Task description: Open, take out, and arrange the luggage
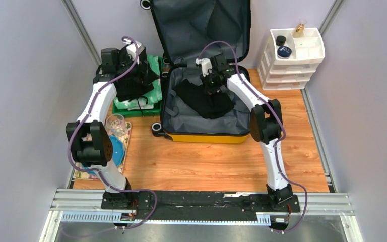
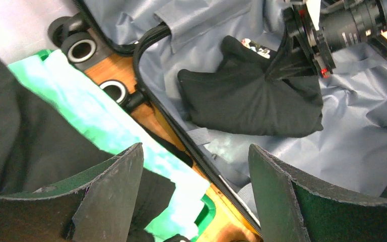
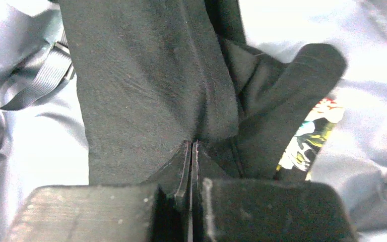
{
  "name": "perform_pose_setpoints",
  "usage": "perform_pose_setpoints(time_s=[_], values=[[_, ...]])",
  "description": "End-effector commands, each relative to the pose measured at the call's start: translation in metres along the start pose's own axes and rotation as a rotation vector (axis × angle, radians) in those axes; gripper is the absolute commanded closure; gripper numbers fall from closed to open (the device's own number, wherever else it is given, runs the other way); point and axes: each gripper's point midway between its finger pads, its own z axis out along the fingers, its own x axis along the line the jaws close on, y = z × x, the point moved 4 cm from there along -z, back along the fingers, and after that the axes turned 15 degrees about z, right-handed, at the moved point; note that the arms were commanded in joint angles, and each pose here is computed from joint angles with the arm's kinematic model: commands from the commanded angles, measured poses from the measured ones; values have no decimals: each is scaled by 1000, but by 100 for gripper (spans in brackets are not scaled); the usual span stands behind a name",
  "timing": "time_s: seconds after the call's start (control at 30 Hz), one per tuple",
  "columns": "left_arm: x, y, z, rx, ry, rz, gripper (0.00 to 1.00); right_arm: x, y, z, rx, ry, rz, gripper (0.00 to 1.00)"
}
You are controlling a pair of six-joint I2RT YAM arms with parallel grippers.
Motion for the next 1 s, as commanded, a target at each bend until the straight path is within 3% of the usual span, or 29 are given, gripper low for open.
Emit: perform_pose_setpoints(time_s=[0.0, 0.17, 0.4, 0.73, 0.97], values=[[-11, 14, 1, -32, -36, 56, 16, -1, 45, -42, -160, -20, 0, 100], [-11, 9, 0, -12, -31, 59, 16, -11, 51, -63, -202, -65, 57, 100], [-30, 0, 16, 7, -87, 43, 16, -61, 39, -105, -248, -242, 136, 100], [-96, -10, 102, 18, -154, -313, 16, -111, -30, -40, -10, -429, 88, 100], [-121, -44, 172, 71, -60, -541, 15, -100, -23, -35, -18, -369, 101, 100]])
